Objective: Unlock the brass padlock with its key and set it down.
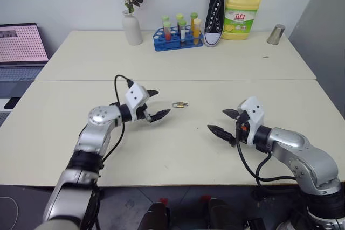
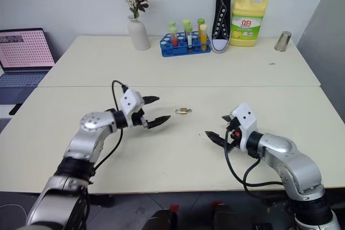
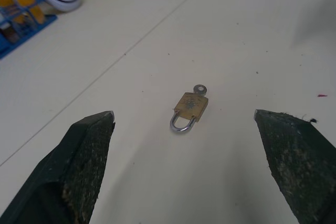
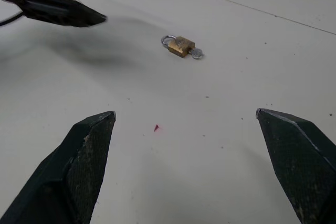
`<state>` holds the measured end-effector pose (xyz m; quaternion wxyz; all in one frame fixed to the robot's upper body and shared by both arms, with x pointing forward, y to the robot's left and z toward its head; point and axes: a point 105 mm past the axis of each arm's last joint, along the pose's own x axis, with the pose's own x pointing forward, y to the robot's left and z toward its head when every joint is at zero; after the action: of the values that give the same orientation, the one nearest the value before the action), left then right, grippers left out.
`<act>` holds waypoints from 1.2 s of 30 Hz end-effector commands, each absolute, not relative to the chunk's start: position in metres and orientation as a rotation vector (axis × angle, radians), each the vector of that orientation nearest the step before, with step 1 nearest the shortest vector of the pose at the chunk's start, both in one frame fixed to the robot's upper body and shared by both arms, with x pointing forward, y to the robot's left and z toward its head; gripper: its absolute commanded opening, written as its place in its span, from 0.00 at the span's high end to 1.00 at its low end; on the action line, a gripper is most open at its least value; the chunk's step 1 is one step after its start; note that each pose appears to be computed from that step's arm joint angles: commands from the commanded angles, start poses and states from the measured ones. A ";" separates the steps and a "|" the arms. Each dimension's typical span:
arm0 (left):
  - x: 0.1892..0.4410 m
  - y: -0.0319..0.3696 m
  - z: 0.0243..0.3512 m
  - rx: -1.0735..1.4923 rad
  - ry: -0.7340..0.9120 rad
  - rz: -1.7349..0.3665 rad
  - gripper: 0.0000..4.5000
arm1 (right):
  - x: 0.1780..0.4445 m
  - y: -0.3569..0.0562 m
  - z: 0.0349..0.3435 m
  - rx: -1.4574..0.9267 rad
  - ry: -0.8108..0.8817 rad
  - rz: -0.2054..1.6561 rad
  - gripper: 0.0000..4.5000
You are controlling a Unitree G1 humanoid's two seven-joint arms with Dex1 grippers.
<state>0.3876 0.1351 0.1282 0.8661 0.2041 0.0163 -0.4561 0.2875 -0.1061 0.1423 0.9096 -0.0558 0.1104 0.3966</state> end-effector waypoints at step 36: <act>0.407 0.083 0.076 0.548 0.338 -1.119 0.79 | 0.263 -0.105 0.166 -0.022 0.241 0.735 0.00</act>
<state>0.4165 0.0817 0.0906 0.8077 0.2675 0.1439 -0.5053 0.2666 -0.1057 0.1564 0.9252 0.0018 0.1422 0.3518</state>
